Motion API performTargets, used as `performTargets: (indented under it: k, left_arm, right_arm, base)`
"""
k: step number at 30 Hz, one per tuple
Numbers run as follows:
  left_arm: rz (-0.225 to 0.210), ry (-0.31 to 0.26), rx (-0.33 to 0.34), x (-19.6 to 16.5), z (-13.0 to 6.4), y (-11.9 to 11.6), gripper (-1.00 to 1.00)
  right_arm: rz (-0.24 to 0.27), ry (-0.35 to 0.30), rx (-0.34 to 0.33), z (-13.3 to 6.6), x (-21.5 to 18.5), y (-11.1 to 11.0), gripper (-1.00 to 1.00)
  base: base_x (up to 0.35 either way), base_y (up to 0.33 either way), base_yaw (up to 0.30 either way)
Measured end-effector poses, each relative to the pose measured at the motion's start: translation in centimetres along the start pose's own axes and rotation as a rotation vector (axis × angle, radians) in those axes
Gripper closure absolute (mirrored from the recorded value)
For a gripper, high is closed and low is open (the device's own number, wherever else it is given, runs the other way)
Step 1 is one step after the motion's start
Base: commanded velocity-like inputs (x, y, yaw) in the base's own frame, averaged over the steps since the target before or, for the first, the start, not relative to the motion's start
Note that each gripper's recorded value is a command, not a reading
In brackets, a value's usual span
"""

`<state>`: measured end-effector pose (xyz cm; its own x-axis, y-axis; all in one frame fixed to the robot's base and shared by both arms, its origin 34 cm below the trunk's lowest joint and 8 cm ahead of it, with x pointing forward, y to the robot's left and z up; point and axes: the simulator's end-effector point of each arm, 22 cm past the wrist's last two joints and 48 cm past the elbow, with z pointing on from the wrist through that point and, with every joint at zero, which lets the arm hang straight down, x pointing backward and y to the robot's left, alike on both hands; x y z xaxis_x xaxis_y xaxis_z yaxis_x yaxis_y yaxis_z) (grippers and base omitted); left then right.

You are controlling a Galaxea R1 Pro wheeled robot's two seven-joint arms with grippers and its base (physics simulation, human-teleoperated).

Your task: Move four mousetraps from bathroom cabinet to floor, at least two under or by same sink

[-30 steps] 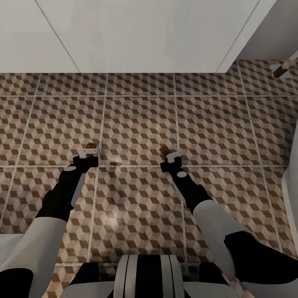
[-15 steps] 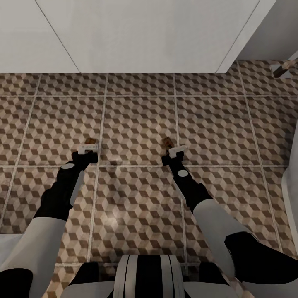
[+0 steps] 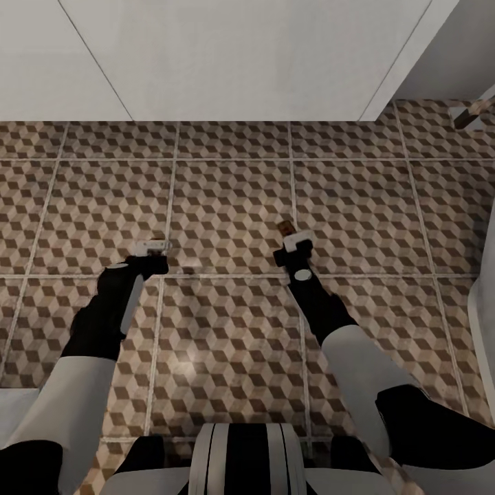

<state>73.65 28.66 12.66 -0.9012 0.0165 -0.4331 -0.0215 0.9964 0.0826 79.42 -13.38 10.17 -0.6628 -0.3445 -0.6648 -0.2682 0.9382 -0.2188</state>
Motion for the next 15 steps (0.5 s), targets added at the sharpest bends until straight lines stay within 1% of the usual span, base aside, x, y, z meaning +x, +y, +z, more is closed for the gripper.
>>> performTargets:
  k: [3, 7, 8, 10, 12, 15]
  left_arm:
    - [0.000, 0.064, 0.000, 0.9, 1.3, -0.2, 1.00]
    - [0.003, 0.137, -0.004, 1.9, 3.1, -0.2, 1.00]
    - [0.004, 0.146, -0.009, 1.9, 3.4, -0.1, 1.00]
    - [0.004, 0.143, -0.033, 0.8, 3.6, 0.4, 1.00]
    - [0.003, 0.124, -0.058, -0.9, 3.7, 0.9, 1.00]
    - [-0.001, 0.096, -0.074, -3.2, 3.6, 1.2, 1.00]
  right_arm:
    - [-0.020, 0.038, 0.009, 0.4, -0.2, -0.6, 1.00]
    - [-0.028, 0.029, 0.026, 1.1, -2.6, -1.8, 1.00]
    - [-0.030, 0.025, 0.030, 1.3, -3.3, -2.1, 1.00]
    - [-0.033, 0.024, 0.035, 1.6, -4.1, -2.5, 1.00]
    - [-0.036, 0.033, 0.037, 1.7, -4.3, -2.7, 1.00]
    - [-0.038, 0.035, 0.041, 1.8, -4.8, -3.0, 1.00]
  base:
    - [0.000, 0.000, 0.000]
    - [0.000, 0.000, 0.000]
    - [0.000, 0.000, 0.000]
    - [0.000, 0.000, 0.000]
    - [0.000, 0.000, 0.000]
    - [0.000, 0.000, 0.000]
